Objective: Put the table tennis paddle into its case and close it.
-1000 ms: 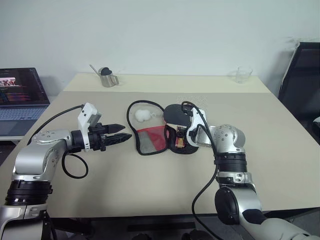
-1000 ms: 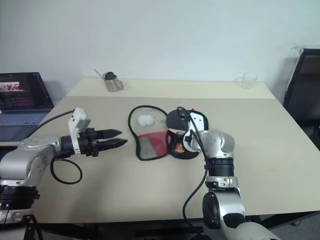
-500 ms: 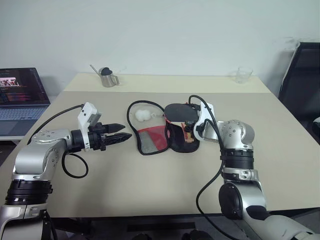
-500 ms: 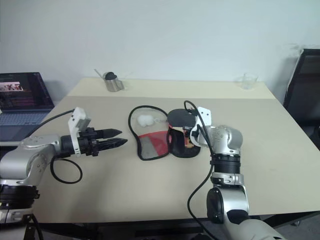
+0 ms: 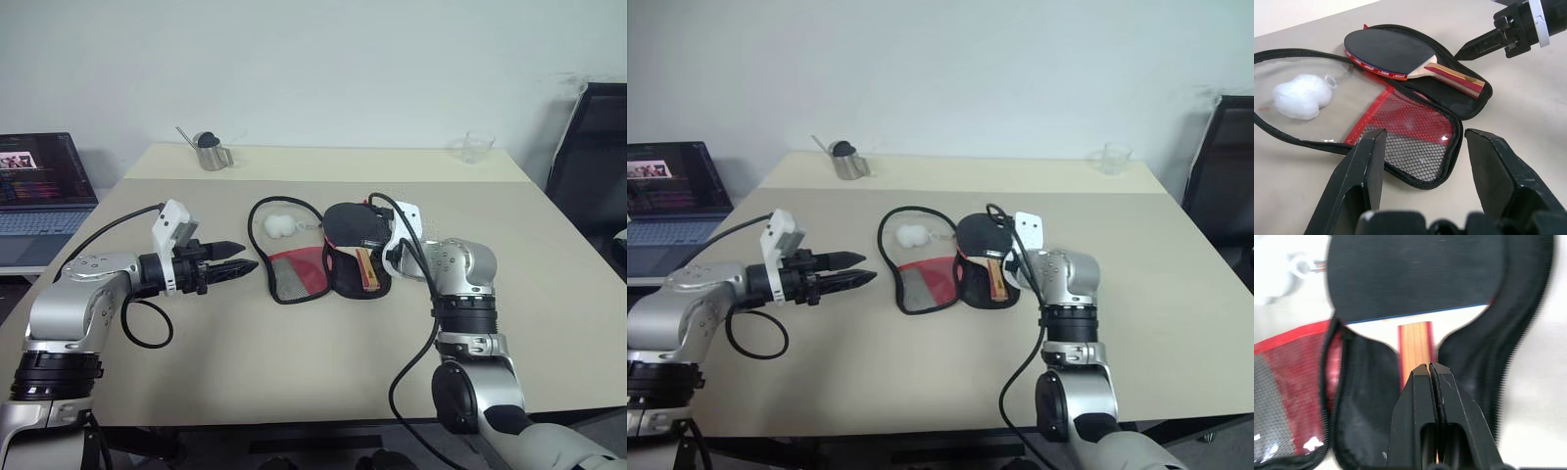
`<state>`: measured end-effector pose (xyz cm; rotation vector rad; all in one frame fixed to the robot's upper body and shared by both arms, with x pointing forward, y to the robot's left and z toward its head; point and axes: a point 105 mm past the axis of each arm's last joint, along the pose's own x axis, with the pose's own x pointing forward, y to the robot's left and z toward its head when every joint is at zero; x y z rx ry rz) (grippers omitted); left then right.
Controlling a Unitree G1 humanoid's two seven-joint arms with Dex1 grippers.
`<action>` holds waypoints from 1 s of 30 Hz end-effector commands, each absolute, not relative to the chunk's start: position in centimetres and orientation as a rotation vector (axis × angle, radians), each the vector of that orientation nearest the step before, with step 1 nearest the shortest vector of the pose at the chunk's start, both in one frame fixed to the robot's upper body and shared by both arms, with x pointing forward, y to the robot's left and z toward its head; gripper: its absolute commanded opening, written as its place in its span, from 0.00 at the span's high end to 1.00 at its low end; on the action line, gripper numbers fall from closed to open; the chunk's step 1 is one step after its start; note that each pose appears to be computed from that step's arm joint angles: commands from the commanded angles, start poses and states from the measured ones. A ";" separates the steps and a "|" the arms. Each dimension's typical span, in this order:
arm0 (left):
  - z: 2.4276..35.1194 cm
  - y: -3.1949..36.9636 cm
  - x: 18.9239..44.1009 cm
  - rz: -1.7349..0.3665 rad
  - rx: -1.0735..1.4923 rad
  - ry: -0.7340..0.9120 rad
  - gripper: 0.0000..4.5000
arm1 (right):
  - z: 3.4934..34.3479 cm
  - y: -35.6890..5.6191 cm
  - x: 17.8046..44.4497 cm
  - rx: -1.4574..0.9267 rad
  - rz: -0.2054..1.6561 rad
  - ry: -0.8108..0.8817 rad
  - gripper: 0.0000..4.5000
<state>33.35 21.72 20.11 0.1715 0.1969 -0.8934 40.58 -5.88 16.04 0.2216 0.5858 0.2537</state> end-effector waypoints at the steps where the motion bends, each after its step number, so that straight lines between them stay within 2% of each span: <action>1: 21.5 21.7 33.3 -0.896 0.211 0.144 0.38 | 18.6 -4.6 40.8 0.210 0.317 0.488 0.91; 3: 21.6 21.7 33.2 -0.897 0.211 0.143 0.38 | 18.6 -4.6 40.9 0.207 0.315 0.487 0.80; 5: 21.6 21.7 33.1 -0.896 0.211 0.142 0.38 | 18.5 -4.7 41.1 0.212 0.303 0.491 0.63; 8: 21.6 21.8 33.0 -0.894 0.211 0.144 0.38 | 18.2 -4.9 41.1 0.209 0.290 0.506 0.43; 15: 21.5 21.7 32.8 -0.894 0.207 0.150 0.38 | 16.6 -4.1 40.5 0.187 0.302 0.554 0.43; 19: 21.4 21.6 32.8 -0.897 0.204 0.152 0.38 | 14.2 -4.1 40.4 0.147 0.284 0.597 0.43; 26: 21.3 21.6 32.6 -0.893 0.202 0.155 0.38 | 12.1 -4.3 40.3 0.102 0.261 0.634 0.43; 29: 21.4 21.7 32.5 -0.888 0.204 0.156 0.38 | 12.0 -4.6 40.6 0.088 0.244 0.623 0.55; 30: 21.4 21.8 32.5 -0.887 0.204 0.156 0.38 | 11.9 -4.7 40.7 0.086 0.240 0.622 0.55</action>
